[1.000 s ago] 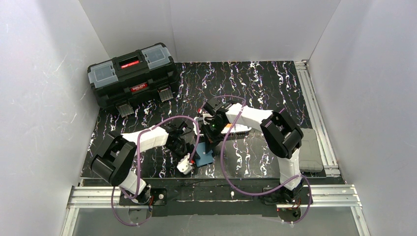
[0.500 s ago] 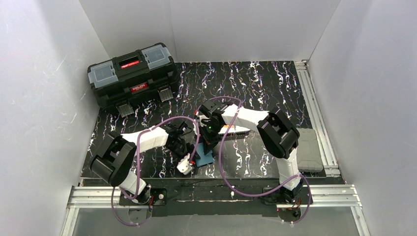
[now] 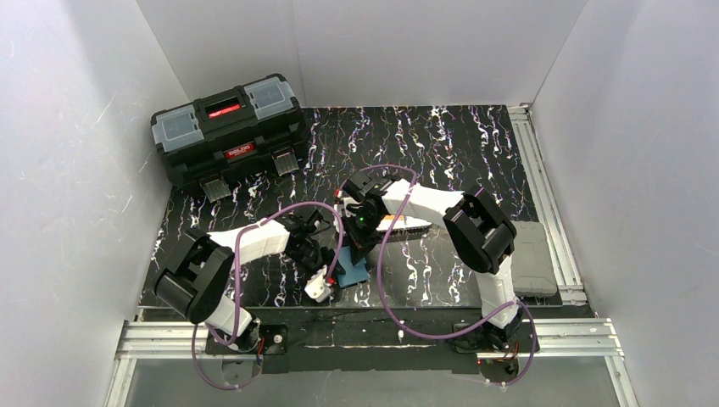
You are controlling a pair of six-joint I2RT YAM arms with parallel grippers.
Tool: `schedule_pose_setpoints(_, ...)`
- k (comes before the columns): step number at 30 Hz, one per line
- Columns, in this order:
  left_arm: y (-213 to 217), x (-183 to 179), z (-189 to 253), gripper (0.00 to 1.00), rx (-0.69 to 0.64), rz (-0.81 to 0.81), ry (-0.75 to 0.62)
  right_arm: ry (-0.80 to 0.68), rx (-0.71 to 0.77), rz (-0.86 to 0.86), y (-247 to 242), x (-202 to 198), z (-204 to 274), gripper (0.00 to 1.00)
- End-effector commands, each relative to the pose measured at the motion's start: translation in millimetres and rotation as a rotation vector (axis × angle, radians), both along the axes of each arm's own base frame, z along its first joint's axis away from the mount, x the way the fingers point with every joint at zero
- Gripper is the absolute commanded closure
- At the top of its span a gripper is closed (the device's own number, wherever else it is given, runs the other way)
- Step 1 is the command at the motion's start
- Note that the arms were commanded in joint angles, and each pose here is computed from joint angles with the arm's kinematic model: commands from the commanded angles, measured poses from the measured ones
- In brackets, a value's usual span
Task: Put the credit cards into the card holder
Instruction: Close the card holder at the center of the board.
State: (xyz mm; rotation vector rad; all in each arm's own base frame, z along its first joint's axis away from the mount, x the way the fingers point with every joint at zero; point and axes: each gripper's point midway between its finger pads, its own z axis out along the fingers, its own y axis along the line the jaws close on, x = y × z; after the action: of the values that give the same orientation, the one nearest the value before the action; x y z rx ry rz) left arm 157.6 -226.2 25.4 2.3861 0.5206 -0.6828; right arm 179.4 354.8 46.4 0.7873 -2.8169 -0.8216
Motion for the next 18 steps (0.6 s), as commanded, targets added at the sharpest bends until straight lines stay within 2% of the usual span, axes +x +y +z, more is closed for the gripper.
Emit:
schedule_pose_setpoints(1, 6.1, -9.3, -3.8, 0.67, 0.017, -0.029, -0.002, -0.001, 0.011, 0.009, 8.4, 3.3, 1.1, 0.99)
schedule_pose_setpoints(18, 3.5, -6.9, -2.2, 0.68, 0.015, -0.024, -0.007, 0.016, -0.063, 0.027, -0.6, -2.3, -14.5, 0.99)
